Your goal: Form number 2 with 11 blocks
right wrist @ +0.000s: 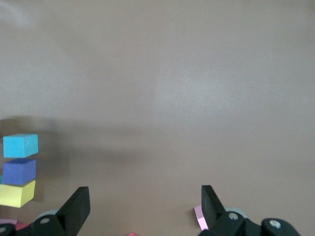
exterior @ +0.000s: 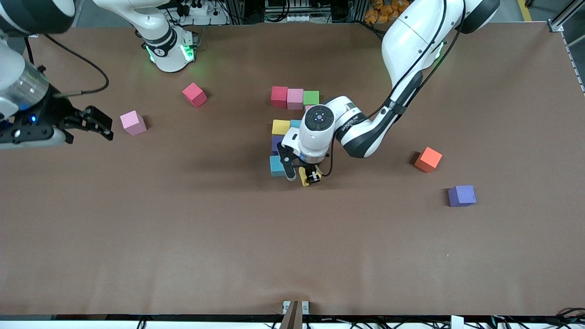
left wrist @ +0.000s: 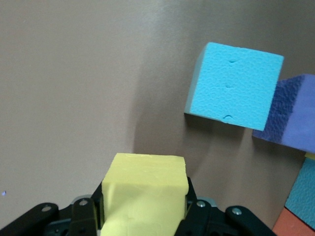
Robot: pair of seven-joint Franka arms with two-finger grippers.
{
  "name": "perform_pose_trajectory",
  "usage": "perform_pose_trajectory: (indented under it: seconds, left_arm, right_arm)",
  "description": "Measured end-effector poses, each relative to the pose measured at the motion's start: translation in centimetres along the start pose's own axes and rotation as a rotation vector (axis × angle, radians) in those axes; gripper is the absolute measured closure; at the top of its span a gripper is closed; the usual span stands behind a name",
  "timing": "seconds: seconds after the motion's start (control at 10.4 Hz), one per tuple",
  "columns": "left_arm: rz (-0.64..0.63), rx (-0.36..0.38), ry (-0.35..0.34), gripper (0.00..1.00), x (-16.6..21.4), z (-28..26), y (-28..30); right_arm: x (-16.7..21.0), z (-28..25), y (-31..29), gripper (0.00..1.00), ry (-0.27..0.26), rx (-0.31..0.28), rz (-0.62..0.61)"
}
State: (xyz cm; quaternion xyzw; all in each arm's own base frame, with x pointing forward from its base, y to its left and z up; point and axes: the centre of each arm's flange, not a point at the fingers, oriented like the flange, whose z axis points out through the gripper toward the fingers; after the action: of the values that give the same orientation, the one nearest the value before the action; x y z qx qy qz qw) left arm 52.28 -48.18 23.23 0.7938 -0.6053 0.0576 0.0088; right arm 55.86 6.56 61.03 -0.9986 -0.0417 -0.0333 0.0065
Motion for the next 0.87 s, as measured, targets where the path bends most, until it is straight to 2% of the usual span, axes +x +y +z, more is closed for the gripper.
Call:
perform_pose_trajectory:
  seconds: [0.39,0.58,0.87]
  left_arm:
    - [0.098,-0.011,-0.007,0.41,1.1,0.6,2.1]
    - [0.116,-0.022,-0.014,0.41,1.4,1.4,3.1]
    - [0.125,-0.032,-0.022,0.41,1.5,2.2,3.8]
  right_arm:
    - [-1.0,-0.7,0.7,0.00,-0.044,-0.002,-0.026]
    - [-1.1,-1.5,2.6,0.00,-0.043,-0.003,-0.036]
    - [-1.5,-2.2,8.7,0.00,-0.031,-0.015,0.034]
